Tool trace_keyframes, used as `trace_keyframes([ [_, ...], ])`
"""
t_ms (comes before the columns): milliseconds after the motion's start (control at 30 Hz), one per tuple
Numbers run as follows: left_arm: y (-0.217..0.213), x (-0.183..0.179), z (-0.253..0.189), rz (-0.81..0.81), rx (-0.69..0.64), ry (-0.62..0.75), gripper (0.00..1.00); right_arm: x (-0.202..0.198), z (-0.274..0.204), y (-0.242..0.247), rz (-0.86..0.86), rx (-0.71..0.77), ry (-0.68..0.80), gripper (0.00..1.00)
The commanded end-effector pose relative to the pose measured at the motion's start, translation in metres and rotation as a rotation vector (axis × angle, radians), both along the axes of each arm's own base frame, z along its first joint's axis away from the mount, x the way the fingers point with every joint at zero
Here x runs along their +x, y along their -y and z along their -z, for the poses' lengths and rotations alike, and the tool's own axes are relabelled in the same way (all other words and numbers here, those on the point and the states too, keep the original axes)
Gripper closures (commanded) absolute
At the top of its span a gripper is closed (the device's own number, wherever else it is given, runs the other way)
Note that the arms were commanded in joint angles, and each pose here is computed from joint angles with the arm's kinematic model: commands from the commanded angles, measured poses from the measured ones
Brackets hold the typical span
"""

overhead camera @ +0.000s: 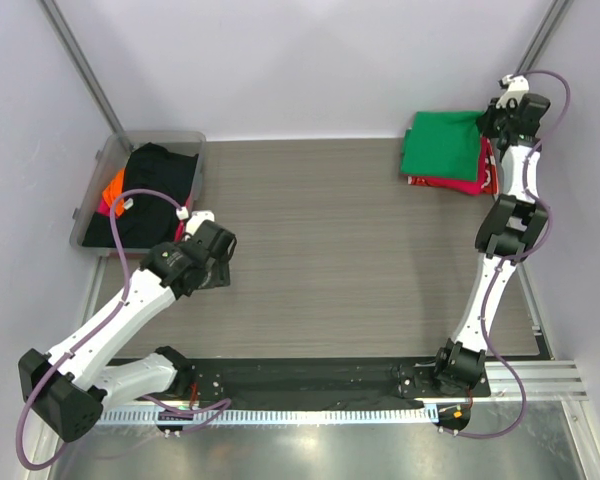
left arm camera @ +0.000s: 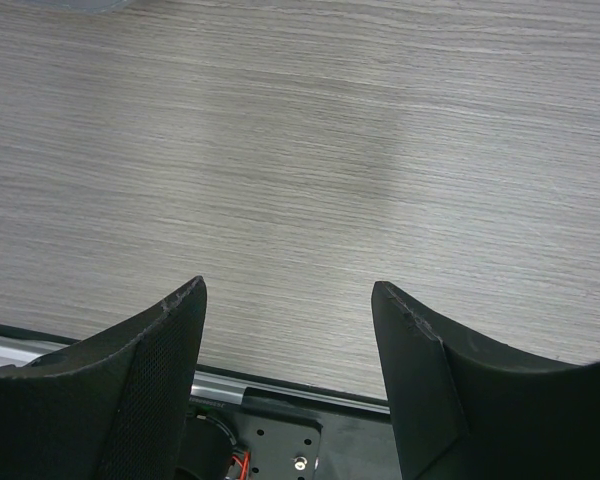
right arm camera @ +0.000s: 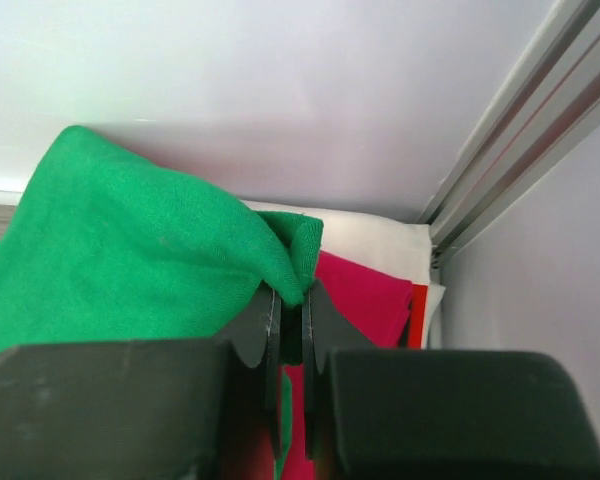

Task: Fold and stack the t-shirts

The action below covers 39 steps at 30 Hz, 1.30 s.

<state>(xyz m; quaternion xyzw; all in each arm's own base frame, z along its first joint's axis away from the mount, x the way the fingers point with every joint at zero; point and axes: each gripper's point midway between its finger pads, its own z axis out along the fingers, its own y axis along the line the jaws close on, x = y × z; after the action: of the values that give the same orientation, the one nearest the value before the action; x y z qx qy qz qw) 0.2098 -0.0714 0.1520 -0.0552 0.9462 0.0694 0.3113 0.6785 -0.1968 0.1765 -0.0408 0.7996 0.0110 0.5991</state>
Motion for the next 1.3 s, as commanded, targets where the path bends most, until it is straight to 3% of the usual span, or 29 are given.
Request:
trace_keyframes([
  [0, -0.001, 0.006, -0.012, -0.030, -0.018, 0.054, 0.32, -0.006, -0.077, 0.017, 0.056, -0.103, 0.135, 0.99],
  [167, -0.001, 0.006, -0.010, -0.030, -0.013, 0.047, 0.32, -0.005, -0.054, 0.023, 0.079, -0.107, 0.096, 0.99],
  [233, -0.002, 0.006, -0.010, -0.031, -0.009, 0.047, 0.32, -0.003, -0.042, 0.027, 0.107, -0.107, 0.081, 0.91],
  [267, -0.002, 0.006, -0.010, -0.031, -0.009, 0.045, 0.32, -0.003, -0.041, 0.039, 0.174, -0.118, 0.080, 0.80],
  [300, -0.002, 0.006, -0.011, -0.033, -0.010, 0.049, 0.32, -0.003, -0.038, 0.048, 0.228, -0.126, 0.080, 0.44],
  [333, -0.002, 0.006, -0.011, -0.036, -0.009, 0.051, 0.32, -0.002, -0.042, 0.054, 0.275, -0.128, 0.093, 0.30],
  [400, -0.003, 0.006, -0.011, -0.037, -0.009, 0.053, 0.32, -0.006, -0.059, 0.079, 0.447, -0.119, 0.153, 0.13],
  [500, -0.004, 0.005, -0.013, -0.040, -0.011, 0.059, 0.32, -0.014, -0.097, 0.092, 0.583, -0.056, 0.248, 0.05],
  [600, -0.005, 0.005, -0.016, -0.048, -0.015, 0.075, 0.32, -0.022, -0.140, 0.075, 0.580, 0.045, 0.339, 0.04],
  [633, -0.006, 0.005, -0.017, -0.050, -0.016, 0.079, 0.32, -0.021, -0.119, 0.061, 0.532, 0.099, 0.294, 0.04],
  [700, -0.007, 0.004, -0.019, -0.052, -0.018, 0.086, 0.32, -0.030, -0.146, 0.032, 0.450, 0.185, 0.335, 0.05],
  [733, -0.007, 0.005, -0.020, -0.053, -0.020, 0.092, 0.32, -0.031, -0.112, 0.006, 0.365, 0.303, 0.260, 0.06],
  [767, -0.008, 0.004, -0.020, -0.053, -0.021, 0.093, 0.32, -0.039, -0.132, -0.009, 0.312, 0.344, 0.296, 0.07],
  [833, -0.007, 0.004, -0.022, -0.051, -0.026, 0.096, 0.32, -0.050, -0.089, -0.033, 0.273, 0.464, 0.213, 0.14],
  [867, -0.008, 0.003, -0.023, -0.051, -0.030, 0.100, 0.32, -0.053, -0.098, -0.051, 0.207, 0.545, 0.235, 0.16],
  [967, -0.006, 0.003, -0.025, -0.044, -0.044, 0.110, 0.32, -0.062, -0.055, -0.075, 0.174, 0.643, 0.143, 0.22],
  [1067, -0.007, 0.002, -0.029, -0.041, -0.058, 0.128, 0.32, -0.068, -0.021, -0.075, 0.212, 0.686, 0.104, 0.23],
  [1267, -0.008, 0.000, -0.036, -0.043, -0.079, 0.159, 0.32, -0.084, 0.047, -0.051, 0.367, 0.582, -0.038, 0.24],
])
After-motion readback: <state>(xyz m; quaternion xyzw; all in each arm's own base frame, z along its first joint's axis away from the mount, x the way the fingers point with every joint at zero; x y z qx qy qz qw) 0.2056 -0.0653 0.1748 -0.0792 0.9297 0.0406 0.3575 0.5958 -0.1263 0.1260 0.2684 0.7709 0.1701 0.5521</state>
